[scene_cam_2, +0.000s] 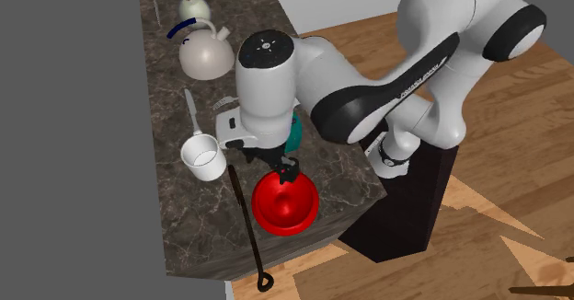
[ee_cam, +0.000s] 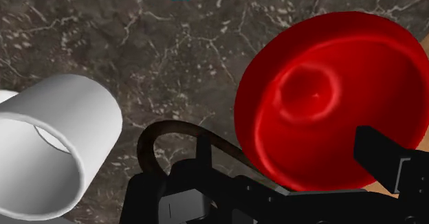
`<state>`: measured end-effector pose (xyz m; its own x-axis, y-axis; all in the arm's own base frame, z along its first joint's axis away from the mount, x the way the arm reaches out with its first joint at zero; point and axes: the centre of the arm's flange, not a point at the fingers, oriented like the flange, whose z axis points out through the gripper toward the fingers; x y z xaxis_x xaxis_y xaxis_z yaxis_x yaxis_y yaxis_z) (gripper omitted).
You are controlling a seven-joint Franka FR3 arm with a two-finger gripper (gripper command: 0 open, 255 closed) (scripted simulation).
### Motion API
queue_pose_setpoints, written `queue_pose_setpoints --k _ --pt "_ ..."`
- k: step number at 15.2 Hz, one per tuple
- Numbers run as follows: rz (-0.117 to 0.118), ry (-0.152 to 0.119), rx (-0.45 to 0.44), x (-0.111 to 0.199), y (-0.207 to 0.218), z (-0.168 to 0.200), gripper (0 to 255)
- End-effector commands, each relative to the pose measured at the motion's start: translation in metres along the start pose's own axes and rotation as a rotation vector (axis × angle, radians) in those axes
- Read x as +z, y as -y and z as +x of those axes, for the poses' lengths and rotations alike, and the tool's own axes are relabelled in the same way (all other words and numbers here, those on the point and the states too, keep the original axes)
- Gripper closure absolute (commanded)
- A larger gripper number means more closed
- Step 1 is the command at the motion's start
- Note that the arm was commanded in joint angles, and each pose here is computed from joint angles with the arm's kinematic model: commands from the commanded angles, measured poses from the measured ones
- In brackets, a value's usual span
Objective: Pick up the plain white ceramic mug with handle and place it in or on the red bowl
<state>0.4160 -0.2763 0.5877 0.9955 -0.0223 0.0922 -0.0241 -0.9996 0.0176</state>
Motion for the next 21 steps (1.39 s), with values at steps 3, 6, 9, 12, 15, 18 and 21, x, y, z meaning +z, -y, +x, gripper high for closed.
queue_pose_setpoints --k 3,6,9,12,15,18,21 --pt "0.001 0.020 0.002 0.011 -0.050 0.017 0" --pt "0.003 0.035 0.005 0.022 -0.087 0.028 0" --pt "0.005 0.049 0.008 0.032 -0.125 0.039 0" --pt "0.006 0.058 0.010 0.044 -0.147 0.045 0" --pt "0.006 0.058 0.010 0.060 -0.147 0.044 0" --pt "0.006 0.058 0.010 0.075 -0.146 0.043 0" --pt "0.006 0.058 0.010 0.078 -0.146 0.043 0"
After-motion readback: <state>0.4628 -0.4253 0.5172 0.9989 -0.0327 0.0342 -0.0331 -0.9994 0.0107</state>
